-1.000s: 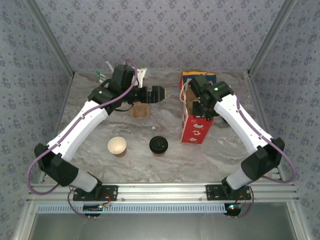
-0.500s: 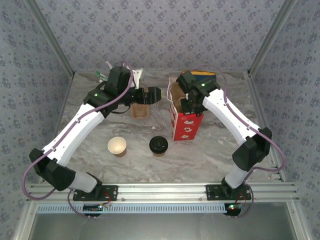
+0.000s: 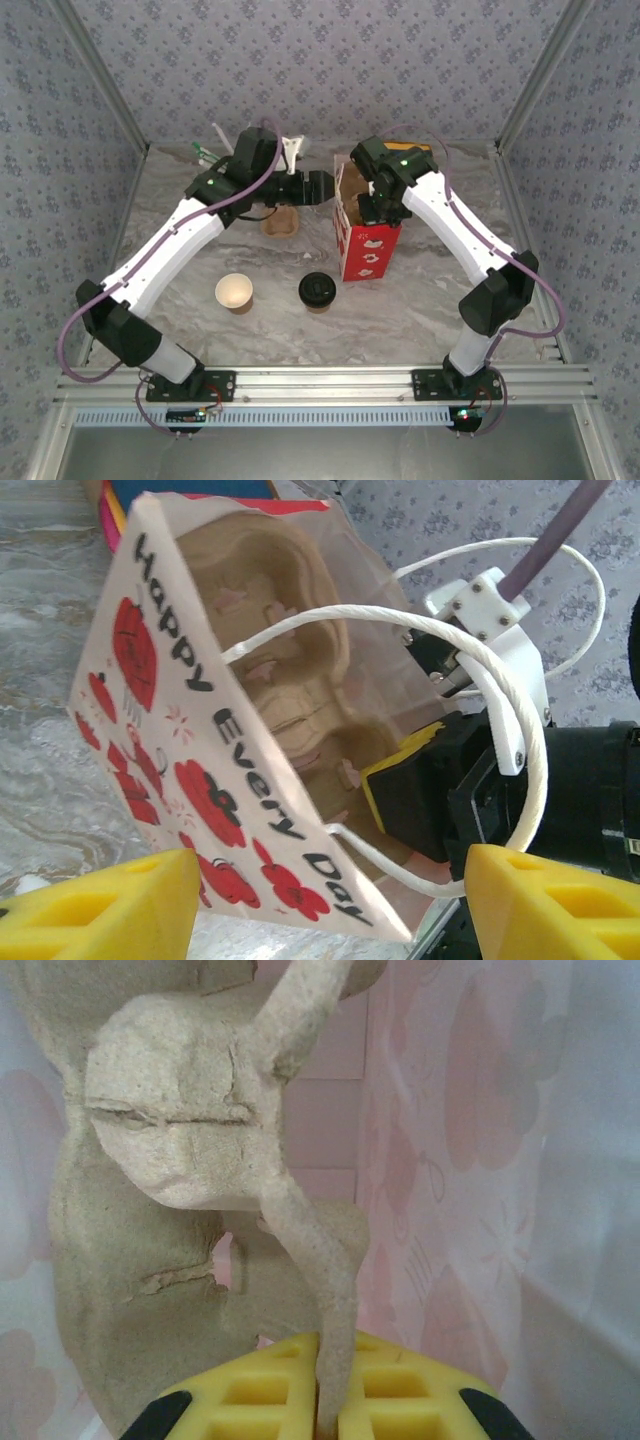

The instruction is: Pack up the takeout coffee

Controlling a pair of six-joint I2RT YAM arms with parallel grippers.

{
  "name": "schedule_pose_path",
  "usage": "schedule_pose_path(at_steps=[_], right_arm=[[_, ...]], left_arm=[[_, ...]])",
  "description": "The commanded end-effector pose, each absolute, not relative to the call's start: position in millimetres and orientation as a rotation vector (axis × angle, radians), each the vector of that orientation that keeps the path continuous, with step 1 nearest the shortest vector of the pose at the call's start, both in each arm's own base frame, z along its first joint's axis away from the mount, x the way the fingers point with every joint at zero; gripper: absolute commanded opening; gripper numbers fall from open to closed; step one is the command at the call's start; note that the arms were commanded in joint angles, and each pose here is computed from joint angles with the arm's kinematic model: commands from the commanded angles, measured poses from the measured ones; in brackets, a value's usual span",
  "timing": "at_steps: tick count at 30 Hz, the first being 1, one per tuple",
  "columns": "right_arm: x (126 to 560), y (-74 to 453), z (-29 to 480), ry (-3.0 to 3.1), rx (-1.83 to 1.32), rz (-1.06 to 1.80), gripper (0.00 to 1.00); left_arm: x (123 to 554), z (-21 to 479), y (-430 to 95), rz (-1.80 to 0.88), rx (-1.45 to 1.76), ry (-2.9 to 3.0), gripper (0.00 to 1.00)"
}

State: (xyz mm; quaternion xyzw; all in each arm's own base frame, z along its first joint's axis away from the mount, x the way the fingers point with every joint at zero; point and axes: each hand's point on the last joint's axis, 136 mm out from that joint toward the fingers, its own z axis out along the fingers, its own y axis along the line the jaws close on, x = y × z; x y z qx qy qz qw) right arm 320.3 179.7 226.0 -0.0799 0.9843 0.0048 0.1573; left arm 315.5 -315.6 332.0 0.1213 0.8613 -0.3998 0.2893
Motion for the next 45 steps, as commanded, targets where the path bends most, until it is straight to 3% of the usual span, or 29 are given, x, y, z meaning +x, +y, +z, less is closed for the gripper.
schedule_pose_path(at_steps=[1, 5, 12, 17, 27, 33, 45], right_arm=[[318, 177, 228, 2.842, -0.221, 0.016, 0.10], [317, 177, 227, 2.851, -0.215, 0.035, 0.10], [316, 179, 229, 2.860, -0.191, 0.097, 0.10], [318, 181, 228, 2.864, -0.185, 0.117, 0.10], [320, 183, 232, 2.864, -0.176, 0.146, 0.11], [323, 187, 233, 2.868, -0.173, 0.172, 0.11], [319, 186, 223, 2.923, -0.123, 0.207, 0.11]], left_arm=[[313, 362, -322, -1.105, 0.372, 2.218, 0.67], [315, 369, -321, -1.093, 0.378, 2.201, 0.62], [310, 381, -316, -1.070, 0.378, 2.165, 0.63], [313, 363, -326, -1.059, 0.405, 2.213, 0.61], [316, 353, -333, -1.054, 0.412, 2.243, 0.11], [313, 350, -337, -1.080, 0.406, 2.243, 0.02], [306, 348, -343, -1.131, 0.384, 2.223, 0.00]])
